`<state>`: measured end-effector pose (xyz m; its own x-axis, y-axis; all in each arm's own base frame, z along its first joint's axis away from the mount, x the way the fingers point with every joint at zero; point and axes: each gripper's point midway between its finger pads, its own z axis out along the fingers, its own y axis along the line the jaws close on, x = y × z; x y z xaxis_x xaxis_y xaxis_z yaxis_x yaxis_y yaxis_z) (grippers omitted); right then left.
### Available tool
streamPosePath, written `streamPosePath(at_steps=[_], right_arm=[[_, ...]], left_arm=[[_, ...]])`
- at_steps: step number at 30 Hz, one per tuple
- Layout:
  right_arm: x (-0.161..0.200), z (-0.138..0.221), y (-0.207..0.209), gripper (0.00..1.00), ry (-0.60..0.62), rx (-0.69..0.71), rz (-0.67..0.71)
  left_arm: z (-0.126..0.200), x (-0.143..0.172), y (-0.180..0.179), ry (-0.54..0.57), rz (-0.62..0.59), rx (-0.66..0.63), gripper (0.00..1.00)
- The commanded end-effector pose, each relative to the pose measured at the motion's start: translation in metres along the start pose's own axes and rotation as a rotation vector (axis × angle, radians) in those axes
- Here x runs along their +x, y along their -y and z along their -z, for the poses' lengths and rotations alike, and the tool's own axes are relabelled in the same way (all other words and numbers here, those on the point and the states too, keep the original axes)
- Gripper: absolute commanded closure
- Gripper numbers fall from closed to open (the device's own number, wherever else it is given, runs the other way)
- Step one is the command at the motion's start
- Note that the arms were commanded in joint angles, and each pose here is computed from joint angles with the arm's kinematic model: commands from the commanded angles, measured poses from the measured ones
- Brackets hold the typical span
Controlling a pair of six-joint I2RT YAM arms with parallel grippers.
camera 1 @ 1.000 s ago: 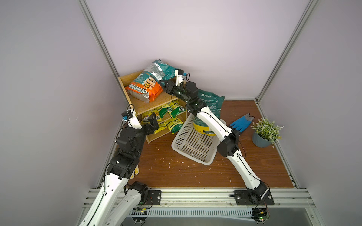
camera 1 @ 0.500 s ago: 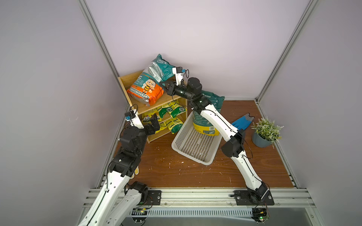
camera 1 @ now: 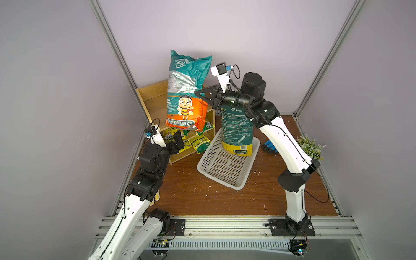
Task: Take down the fertilizer bag from the shelf
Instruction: Pick up the fertilizer bag from the shelf, then place the fertilizer bag in the storage box.
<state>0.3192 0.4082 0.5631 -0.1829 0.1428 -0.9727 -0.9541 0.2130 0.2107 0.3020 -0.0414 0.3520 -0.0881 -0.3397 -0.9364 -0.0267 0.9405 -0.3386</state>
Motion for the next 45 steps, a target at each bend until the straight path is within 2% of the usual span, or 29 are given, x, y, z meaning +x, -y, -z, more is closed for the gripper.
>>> streamPosePath(at_steps=[1,7,11,14,18,22,29,34,36,40,43,45], right_arm=[[-0.092,0.070,-0.070,1.00,0.234,-0.032,0.311],[-0.043,0.108,-0.073,1.00,0.125,0.056,0.373],[0.003,0.141,-0.065,1.00,0.112,0.166,0.442],[0.043,0.161,-0.044,1.00,0.073,0.270,0.478],[0.095,0.168,-0.027,1.00,0.040,0.281,0.532],[0.121,0.169,-0.003,1.00,0.046,0.302,0.543],[0.147,0.159,0.041,1.00,0.064,0.290,0.629],[0.170,0.163,0.062,1.00,0.081,0.309,0.652],[0.191,0.167,0.074,1.00,0.032,0.347,0.660],[0.258,0.183,0.104,1.00,-0.145,0.445,0.602],[0.288,0.203,0.110,0.90,-0.177,0.524,0.534],[0.285,0.217,0.109,0.80,-0.136,0.592,0.508]], left_arm=[[0.007,-0.027,0.003,0.074,0.010,-0.002,0.01],[0.009,-0.028,0.008,0.075,0.046,0.035,0.01],[0.002,-0.016,0.037,-0.011,0.050,0.179,0.01],[-0.011,0.017,0.053,-0.155,0.046,0.255,0.00],[-0.026,0.081,0.045,-0.357,0.044,0.201,0.00],[-0.024,0.125,0.045,-0.439,0.010,0.180,0.01],[-0.027,0.177,0.031,-0.517,0.076,0.154,0.00],[-0.030,0.197,0.031,-0.576,0.079,0.155,0.00],[-0.032,0.200,0.033,-0.586,0.088,0.161,0.01],[-0.036,0.204,0.039,-0.594,0.112,0.180,0.00],[-0.038,0.204,0.047,-0.598,0.127,0.203,0.00],[-0.039,0.204,0.057,-0.604,0.136,0.228,0.01]])
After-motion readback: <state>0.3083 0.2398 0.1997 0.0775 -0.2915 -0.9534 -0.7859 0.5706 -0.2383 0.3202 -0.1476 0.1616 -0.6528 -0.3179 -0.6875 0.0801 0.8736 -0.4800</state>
